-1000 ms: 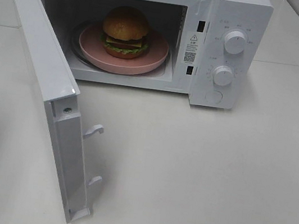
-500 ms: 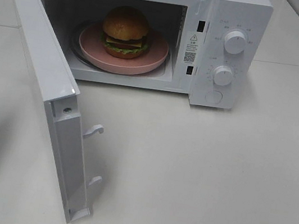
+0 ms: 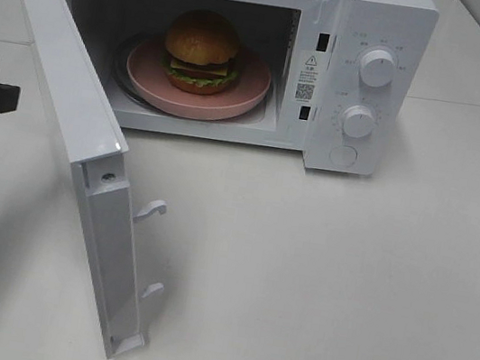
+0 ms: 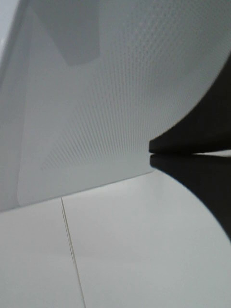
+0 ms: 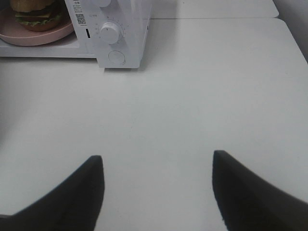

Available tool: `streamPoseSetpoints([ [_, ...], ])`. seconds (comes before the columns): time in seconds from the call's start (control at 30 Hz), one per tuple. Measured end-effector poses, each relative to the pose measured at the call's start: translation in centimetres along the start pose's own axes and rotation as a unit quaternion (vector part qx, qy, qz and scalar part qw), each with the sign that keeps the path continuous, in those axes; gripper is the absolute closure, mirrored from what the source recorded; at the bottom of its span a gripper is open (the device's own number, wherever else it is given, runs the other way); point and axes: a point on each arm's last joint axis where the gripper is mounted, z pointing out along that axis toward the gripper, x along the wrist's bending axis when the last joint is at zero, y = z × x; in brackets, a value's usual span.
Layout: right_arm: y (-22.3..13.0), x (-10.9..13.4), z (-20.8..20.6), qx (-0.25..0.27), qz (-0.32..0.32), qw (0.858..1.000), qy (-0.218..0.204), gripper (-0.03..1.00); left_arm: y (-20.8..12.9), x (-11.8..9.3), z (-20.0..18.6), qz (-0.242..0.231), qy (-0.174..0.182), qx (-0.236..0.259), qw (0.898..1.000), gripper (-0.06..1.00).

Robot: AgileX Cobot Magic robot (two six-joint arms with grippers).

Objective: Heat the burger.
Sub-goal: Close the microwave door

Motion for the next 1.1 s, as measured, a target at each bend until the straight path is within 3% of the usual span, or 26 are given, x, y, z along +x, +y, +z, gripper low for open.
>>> streamPoseSetpoints([
  [0.6,0.0,0.0,0.0,0.0,0.0,1.0,0.0,0.34,-0.7,-4.5,2.8,0.05,-0.053,-0.023,0.997,0.94],
  [0.9,0.0,0.0,0.0,0.0,0.0,1.0,0.0,0.34,1.3,-6.9,5.6,0.06,-0.076,-0.047,0.994,0.94],
  [1.1,0.0,0.0,0.0,0.0,0.0,1.0,0.0,0.34,2.3,-7.5,6.9,0.062,-0.079,-0.059,0.993,0.94],
])
